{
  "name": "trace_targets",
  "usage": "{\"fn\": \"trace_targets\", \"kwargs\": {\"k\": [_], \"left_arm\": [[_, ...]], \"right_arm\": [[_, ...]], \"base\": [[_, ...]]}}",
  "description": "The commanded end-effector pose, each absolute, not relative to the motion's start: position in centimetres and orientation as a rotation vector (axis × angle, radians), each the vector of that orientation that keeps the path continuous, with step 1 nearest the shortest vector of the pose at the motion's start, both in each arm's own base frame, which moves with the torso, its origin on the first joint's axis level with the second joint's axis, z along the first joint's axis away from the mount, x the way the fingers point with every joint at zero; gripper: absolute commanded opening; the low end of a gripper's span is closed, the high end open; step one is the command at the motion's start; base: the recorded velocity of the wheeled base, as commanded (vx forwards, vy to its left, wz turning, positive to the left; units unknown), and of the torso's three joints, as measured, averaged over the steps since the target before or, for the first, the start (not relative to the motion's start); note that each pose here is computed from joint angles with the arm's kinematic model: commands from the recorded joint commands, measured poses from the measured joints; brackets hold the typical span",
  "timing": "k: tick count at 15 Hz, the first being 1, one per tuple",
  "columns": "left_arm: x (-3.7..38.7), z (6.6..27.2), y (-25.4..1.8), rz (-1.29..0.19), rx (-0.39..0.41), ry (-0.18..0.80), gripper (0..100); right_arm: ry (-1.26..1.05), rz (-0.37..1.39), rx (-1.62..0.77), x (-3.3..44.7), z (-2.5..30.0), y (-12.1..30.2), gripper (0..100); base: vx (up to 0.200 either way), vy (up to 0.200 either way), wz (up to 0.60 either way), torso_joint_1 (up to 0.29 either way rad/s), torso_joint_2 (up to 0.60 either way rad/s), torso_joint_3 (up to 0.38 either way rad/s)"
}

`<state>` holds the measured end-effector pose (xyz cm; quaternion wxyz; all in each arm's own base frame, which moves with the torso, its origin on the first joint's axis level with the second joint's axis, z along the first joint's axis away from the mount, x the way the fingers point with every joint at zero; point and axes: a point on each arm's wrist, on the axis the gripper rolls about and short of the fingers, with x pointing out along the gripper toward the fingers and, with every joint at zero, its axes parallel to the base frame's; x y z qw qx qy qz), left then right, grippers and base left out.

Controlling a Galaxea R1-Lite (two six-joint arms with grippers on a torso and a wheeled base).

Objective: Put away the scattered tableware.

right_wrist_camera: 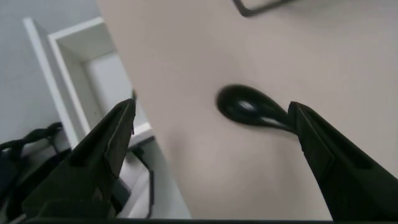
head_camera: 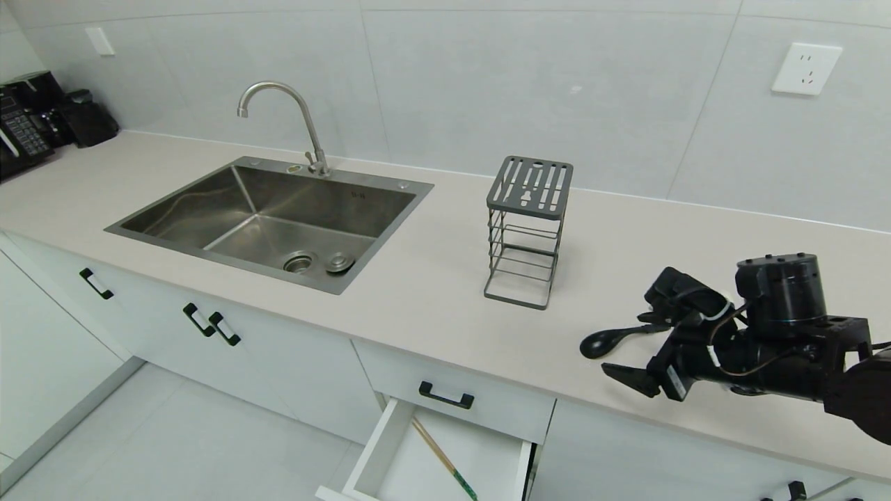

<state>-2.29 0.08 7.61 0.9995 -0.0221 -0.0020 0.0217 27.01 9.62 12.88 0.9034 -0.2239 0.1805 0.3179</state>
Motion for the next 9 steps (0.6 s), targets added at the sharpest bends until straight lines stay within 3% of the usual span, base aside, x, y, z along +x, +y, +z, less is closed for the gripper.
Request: {"fn": "trace_targets", "kwargs": {"k": [1, 9], "left_arm": [[-2.3, 7.6, 0.1, 0.043, -0.045, -0.004, 100], [-2.3, 7.6, 0.1, 0.044, -0.045, -0.004, 100]], "right_arm": [[0.376, 0.612, -0.472, 27.0, 12.9, 7.4, 100], [0.429, 0.649, -0.423, 27.4, 11.3, 5.8, 100]], "base": [[0.000, 0.000, 0.00, 0.000, 0.00, 0.000], [0.000, 0.000, 0.00, 0.000, 0.00, 0.000]]}}
